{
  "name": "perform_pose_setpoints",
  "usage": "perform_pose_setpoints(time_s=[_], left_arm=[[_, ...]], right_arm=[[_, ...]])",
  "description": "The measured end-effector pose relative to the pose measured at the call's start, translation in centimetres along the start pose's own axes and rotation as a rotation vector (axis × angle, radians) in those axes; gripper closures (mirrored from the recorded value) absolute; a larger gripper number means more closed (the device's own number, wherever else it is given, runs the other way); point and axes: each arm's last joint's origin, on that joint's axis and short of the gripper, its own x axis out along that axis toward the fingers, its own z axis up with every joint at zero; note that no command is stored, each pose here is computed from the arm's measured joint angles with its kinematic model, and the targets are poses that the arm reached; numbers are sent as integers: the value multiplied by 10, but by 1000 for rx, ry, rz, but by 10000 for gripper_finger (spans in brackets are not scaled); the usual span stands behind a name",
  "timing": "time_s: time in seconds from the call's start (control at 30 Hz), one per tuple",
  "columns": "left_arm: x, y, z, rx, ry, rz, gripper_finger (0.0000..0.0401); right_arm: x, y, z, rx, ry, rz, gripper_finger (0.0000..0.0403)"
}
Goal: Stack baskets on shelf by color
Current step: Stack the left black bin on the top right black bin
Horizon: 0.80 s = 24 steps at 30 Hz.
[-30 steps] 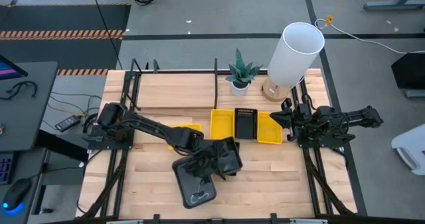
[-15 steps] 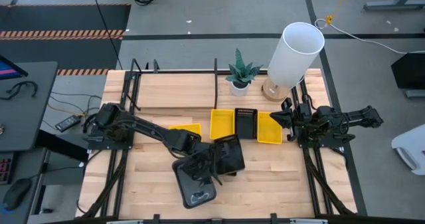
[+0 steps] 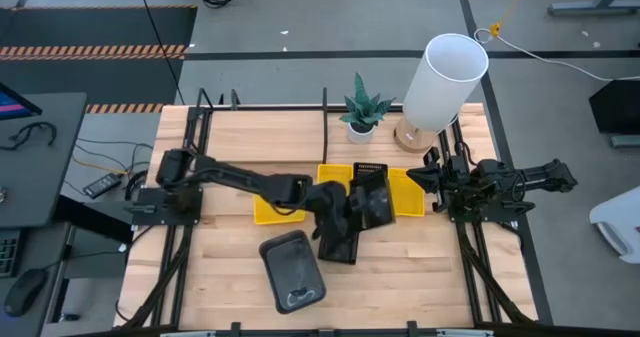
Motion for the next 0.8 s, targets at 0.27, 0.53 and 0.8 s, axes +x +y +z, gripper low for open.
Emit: perform_pose_setpoints(time_s=[0.27, 0.53, 0.8], left_arm=[[23, 16, -30, -29, 39, -150, 398], [52, 23, -44, 80, 81, -274, 398], [70, 12, -66, 261, 163, -328, 392]], right_arm=[[0, 0, 1, 2, -10, 2, 376], [0, 0, 1, 3, -14, 2, 376], [0, 0, 1, 3, -14, 2, 376]])
